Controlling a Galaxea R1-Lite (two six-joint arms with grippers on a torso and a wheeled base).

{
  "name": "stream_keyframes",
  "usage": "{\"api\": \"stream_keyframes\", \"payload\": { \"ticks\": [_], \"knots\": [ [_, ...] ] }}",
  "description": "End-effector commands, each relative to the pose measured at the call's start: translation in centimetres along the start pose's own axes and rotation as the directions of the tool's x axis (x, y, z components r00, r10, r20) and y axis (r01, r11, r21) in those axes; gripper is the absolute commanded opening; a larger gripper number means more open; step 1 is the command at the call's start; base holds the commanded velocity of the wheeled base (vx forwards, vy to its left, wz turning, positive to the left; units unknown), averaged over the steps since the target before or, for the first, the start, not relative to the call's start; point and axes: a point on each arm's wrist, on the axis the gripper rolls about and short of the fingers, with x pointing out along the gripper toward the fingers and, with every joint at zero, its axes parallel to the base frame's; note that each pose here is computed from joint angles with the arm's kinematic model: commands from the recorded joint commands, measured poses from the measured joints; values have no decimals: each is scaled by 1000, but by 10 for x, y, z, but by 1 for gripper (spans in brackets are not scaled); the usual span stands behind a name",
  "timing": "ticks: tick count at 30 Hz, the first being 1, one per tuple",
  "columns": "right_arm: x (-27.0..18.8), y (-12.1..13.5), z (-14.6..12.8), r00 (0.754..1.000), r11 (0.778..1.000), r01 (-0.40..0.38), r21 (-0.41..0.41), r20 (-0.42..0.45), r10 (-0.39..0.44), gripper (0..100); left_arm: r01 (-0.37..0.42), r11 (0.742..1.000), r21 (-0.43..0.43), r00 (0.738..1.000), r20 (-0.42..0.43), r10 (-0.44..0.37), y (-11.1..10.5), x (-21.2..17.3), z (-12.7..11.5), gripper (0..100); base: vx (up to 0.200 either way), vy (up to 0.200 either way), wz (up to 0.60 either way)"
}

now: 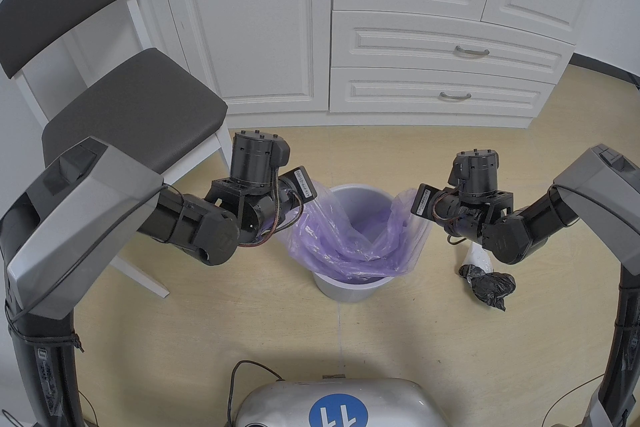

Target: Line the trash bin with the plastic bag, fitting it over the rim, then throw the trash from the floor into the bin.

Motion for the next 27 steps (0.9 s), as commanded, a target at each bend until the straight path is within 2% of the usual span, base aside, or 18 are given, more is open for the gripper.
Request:
{"api": "stream_keyframes", "payload": {
  "ticks": [1,3,4,5,6,8,9,12,15,19,21,24,25,26,27],
  "knots": [
    [0,-9,2,1000,999,29,-31,2,-29,0,-11,1000,7,1000,3,11,4,0,2,0,0,0,0],
    [-2,-23,0,997,990,80,-119,-9,-82,0,-21,1000,13,1000,-11,21,7,2,0,0,0,0,0],
    [-2,-23,0,997,990,80,-119,-9,-82,0,-21,1000,13,1000,-11,21,7,2,0,0,0,0,0],
    [-4,-34,-1,991,974,124,-189,-17,-129,0,-33,999,19,999,-26,33,9,3,-3,0,0,0,0],
    [-5,-38,-1,989,968,137,-213,-17,-144,0,-37,999,22,999,-36,38,9,4,-6,0,0,0,0],
    [-5,-38,-1,989,968,137,-213,-17,-144,0,-37,999,22,999,-36,38,9,4,-6,0,0,0,0],
    [-8,-50,-3,982,948,172,-267,-27,-186,0,-47,999,25,998,-45,48,12,9,-11,0,0,0,0],
    [-13,-62,-3,975,922,192,-336,-40,-217,0,-55,998,25,997,-47,56,15,10,-11,0,0,0,0],
    [-19,-70,0,970,903,207,-377,-38,-239,0,-67,997,37,997,-46,69,21,11,-8,0,0,0,0],
    [-27,-75,3,967,893,217,-394,-36,-251,0,-75,996,49,996,-48,77,24,11,-8,0,0,0,0],
    [-32,-78,1,964,879,218,-424,-48,-262,0,-85,994,68,994,-56,89,28,11,-10,0,0,0,0],
    [-35,-79,-2,962,867,212,-452,-58,-265,0,-111,981,158,986,-104,128,38,3,-18,0,0,0,0],
    [-35,-79,-2,962,866,212,-453,-58,-265,0,-114,980,165,985,-107,132,39,2,-18,0,0,0,0],
    [-38,-79,-3,961,859,209,-467,-63,-268,0,-110,965,237,983,-119,141,42,-11,-17,0,0,0,0],
    [-43,-78,-3,962,852,203,-482,-65,-266,0,-104,957,271,982,-122,142,43,-18,-17,0,0,0,0]
  ]
}}
